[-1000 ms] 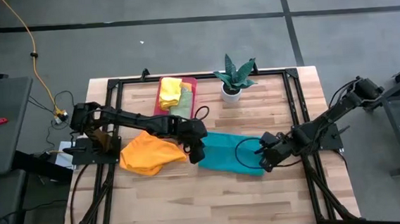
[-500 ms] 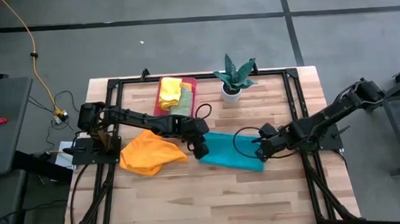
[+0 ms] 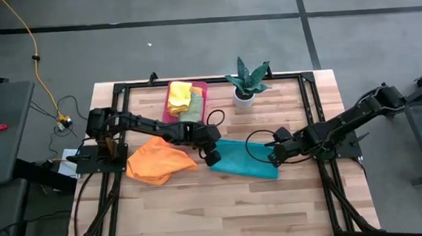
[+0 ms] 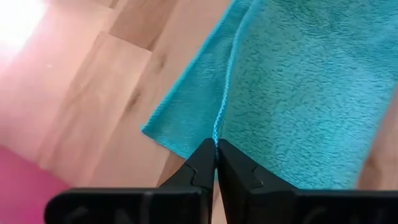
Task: Fold microfiber towels
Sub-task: Fold the blue microfiber cloth
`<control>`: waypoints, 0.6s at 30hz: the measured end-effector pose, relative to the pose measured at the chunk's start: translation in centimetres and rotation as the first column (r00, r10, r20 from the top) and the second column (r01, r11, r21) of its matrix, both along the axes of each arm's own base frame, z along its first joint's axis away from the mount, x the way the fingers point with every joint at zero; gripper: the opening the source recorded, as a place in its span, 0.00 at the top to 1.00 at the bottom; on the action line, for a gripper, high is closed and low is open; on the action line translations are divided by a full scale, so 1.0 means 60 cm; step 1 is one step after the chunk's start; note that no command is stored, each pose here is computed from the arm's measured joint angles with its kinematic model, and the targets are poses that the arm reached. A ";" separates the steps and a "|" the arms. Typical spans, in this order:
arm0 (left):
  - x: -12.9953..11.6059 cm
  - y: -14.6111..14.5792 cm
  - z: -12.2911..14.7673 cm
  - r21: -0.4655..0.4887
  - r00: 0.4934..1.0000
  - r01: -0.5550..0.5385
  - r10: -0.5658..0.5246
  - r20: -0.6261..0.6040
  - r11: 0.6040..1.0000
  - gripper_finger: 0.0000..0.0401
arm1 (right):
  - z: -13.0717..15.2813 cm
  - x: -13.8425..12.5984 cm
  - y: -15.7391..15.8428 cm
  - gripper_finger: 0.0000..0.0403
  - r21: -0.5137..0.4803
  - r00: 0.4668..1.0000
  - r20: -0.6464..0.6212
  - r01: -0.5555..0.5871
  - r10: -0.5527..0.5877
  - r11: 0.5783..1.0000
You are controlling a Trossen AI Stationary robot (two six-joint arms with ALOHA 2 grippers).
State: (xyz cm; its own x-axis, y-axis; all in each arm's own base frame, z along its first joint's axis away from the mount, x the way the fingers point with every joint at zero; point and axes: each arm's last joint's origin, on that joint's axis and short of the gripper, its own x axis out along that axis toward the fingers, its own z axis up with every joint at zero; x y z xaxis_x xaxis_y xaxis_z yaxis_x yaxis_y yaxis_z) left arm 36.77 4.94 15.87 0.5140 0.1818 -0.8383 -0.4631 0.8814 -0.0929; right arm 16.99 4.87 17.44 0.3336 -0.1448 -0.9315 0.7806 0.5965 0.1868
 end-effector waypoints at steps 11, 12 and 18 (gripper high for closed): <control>0.000 0.008 0.001 0.054 1.000 -0.013 0.013 0.000 0.998 0.91 | 0.000 0.000 -0.001 0.93 -0.004 1.000 0.004 0.025 -0.025 1.000; 0.000 0.011 0.002 0.058 1.000 -0.012 0.012 0.004 0.998 0.89 | 0.000 0.000 -0.001 0.90 -0.008 1.000 0.006 0.028 -0.028 1.000; -0.005 0.039 0.006 0.043 0.999 -0.048 0.047 0.011 0.998 0.78 | 0.000 -0.003 -0.007 0.65 -0.060 0.999 -0.007 0.052 -0.052 0.997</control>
